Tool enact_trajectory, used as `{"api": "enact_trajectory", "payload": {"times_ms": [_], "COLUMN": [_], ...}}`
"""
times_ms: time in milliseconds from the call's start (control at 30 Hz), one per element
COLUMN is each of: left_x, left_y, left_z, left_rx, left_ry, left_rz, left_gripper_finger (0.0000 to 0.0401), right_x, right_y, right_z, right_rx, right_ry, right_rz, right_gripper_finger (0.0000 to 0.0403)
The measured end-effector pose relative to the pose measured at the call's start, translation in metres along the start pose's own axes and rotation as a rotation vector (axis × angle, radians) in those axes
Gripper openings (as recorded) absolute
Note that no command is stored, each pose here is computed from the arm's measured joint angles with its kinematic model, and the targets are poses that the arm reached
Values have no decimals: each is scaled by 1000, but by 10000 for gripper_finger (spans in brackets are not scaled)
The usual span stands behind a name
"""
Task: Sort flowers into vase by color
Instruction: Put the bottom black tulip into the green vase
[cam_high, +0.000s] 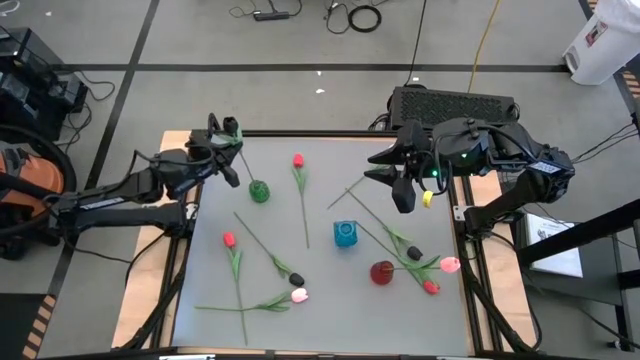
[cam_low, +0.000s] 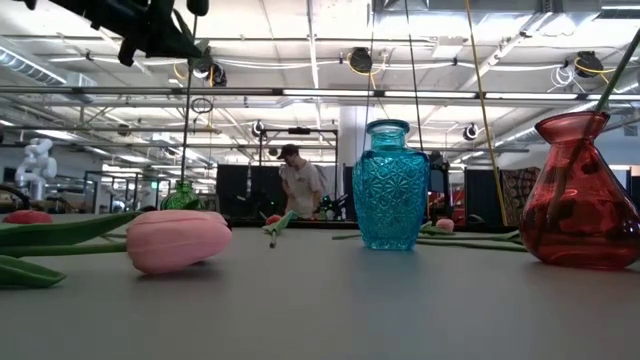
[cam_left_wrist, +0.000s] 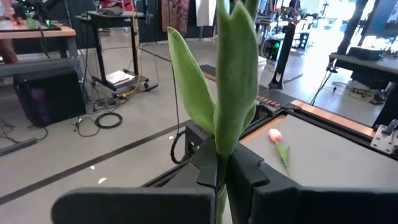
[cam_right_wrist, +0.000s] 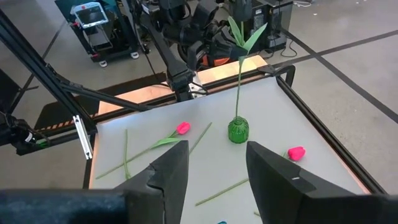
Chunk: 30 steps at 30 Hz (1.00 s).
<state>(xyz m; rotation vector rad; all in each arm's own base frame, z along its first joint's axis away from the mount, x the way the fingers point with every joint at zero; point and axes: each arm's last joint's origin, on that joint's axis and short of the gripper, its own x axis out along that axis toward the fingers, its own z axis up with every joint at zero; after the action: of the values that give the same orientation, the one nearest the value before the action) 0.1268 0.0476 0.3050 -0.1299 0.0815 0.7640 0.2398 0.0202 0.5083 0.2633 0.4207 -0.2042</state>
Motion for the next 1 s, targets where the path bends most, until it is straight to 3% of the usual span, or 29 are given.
{"api": "enact_trajectory", "payload": {"times_ms": [300,700,1000], "left_x": [12,20,15], "left_y": [-6,-11,-9], "left_z": [-7,-12,-16], "left_rx": [6,-43,-37], "left_ry": [58,103,156], "left_rz": [-13,-21,-54], "left_gripper_finger": [18,101,105], "right_x": [0,0,0], "right_y": [0,0,0], "right_z": [0,-1,-1], "right_rx": [0,-7,-30], "right_ry": [0,11,11], "right_rz": [0,-4,-4], "right_gripper_finger": [153,153,153]}}
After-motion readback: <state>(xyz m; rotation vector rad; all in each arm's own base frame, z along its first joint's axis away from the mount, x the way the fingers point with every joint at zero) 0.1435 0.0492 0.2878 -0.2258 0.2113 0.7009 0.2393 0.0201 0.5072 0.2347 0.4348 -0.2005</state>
